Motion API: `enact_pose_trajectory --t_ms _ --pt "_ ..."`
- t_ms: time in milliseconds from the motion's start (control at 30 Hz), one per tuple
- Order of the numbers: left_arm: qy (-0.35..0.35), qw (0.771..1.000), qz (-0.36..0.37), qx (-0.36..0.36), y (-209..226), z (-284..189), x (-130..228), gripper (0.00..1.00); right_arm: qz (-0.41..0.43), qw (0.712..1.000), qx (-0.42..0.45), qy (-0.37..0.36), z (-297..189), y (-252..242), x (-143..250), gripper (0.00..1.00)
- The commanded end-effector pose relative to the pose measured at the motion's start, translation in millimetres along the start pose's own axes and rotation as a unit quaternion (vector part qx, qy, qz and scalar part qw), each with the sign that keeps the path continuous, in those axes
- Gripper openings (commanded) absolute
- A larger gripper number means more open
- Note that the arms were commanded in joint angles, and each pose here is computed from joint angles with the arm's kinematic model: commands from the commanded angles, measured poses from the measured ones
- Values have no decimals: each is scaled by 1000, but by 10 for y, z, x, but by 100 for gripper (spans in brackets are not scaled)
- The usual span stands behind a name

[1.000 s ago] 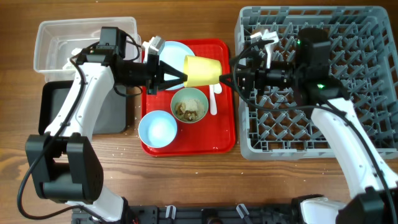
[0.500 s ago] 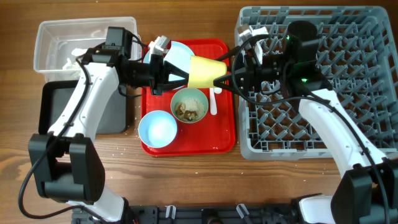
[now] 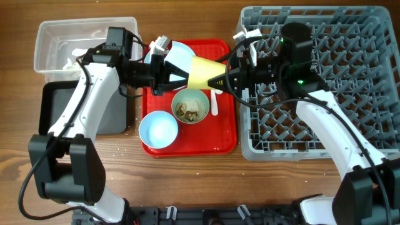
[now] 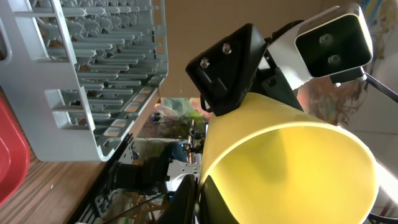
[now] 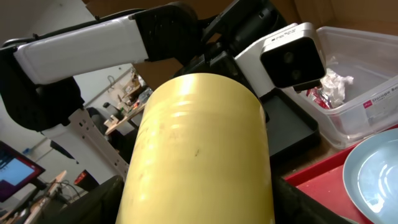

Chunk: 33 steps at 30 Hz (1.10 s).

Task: Sort waste into correct bins and load items into the dishwasher rack
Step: 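Hand the yellow cup from the left gripper to the right gripper, then place the yellow cup into the dish rack with the right gripper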

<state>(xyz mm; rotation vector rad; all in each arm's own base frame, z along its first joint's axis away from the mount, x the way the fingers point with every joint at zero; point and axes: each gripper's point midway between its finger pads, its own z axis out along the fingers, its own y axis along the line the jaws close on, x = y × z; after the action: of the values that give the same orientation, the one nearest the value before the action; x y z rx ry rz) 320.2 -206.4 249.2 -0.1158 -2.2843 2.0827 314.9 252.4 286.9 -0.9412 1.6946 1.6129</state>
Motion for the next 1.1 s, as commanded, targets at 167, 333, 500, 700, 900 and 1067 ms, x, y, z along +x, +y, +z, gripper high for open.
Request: enact_pose_trajectory --t_ms 167,333,500,700,900,1067 --pt "2 999 33 13 -159 -2 19 44 41 998 54 -11 -32 -245 27 58" --pt "-37 992 70 -103 217 -86 -199 49 125 970 207 -35 -571 -607 109 56" --pt "-132 902 19 -409 1137 -683 -481 49 204 844 496 29 -1406 -469 447 56" --pt "-149 864 13 -481 1300 -920 -501 49 370 719 564 167 -1750 -48 1312 56" --pt "-151 855 10 -495 1330 -968 -494 49 416 654 572 269 -1707 -150 1724 56" --pt "-147 856 4 -497 1341 -967 -458 49 437 617 569 323 -1641 -344 1966 61"
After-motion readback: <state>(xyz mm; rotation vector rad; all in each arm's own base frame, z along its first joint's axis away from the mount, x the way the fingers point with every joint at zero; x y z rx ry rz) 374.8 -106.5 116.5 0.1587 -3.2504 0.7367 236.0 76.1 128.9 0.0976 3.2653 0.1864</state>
